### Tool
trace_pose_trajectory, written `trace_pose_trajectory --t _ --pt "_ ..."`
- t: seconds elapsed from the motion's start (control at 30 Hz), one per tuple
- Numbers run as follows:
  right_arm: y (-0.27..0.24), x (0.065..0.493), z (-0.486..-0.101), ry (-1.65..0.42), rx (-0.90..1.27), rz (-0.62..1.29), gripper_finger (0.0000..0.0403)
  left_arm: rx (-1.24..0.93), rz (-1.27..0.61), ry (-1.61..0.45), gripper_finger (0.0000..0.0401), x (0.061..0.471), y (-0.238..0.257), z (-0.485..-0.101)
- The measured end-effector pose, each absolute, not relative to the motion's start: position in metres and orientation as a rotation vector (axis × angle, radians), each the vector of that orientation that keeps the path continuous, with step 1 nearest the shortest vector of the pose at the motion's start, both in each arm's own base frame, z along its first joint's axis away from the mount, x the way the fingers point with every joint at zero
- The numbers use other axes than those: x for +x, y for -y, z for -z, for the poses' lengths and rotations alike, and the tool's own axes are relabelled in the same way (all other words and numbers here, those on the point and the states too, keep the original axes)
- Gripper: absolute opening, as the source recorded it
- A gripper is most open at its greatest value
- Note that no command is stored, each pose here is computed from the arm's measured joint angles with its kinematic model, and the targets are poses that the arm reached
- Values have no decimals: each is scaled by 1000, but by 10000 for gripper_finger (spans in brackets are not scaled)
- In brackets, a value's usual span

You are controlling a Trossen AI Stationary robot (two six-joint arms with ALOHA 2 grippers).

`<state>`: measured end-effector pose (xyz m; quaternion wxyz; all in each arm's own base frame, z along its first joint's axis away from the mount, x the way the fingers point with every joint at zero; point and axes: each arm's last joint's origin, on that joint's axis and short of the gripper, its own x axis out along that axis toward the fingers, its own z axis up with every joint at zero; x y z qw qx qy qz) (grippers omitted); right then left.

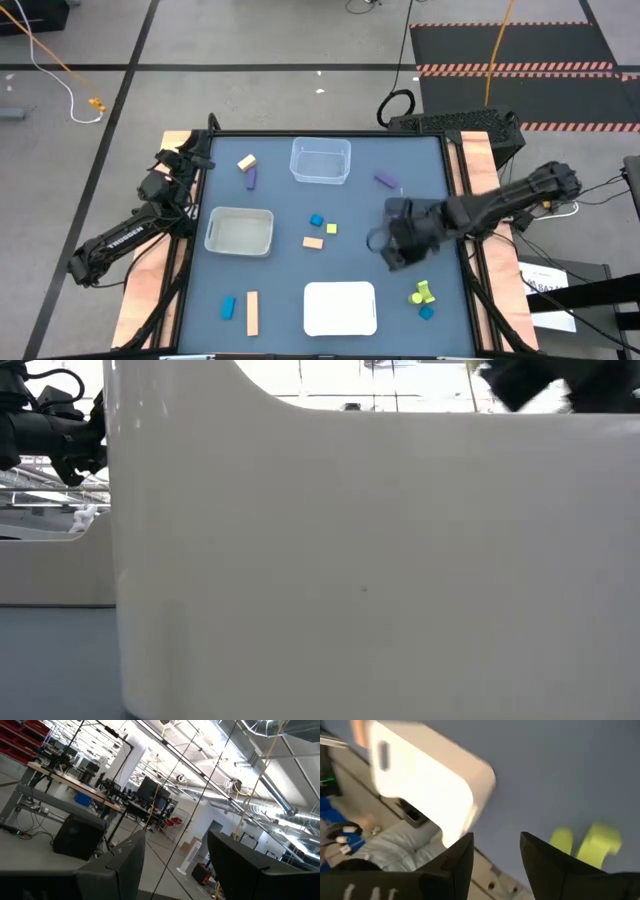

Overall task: Sort & place blocks by color
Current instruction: Put the green block into the white bin

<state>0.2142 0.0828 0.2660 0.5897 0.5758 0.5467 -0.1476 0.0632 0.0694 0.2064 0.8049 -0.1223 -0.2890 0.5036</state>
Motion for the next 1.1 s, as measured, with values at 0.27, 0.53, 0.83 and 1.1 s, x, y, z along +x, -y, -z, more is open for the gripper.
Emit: trace_pose_trajectory --t 0.27,0.53,0.83,1.1 --pt "-128 210 -249 -1402 1596 626 153 -262 -1078 619 216 63 -69 -206" --pt "-142 213 -229 -1460 1599 807 163 -262 -1078 619 216 63 -69 -206" --pt "-143 213 -214 -1498 1512 929 226 -262 -1078 619 216 63 -69 -206" --pt "-143 213 -199 -1541 1410 1016 244 -262 -1078 619 216 63 -69 -206"
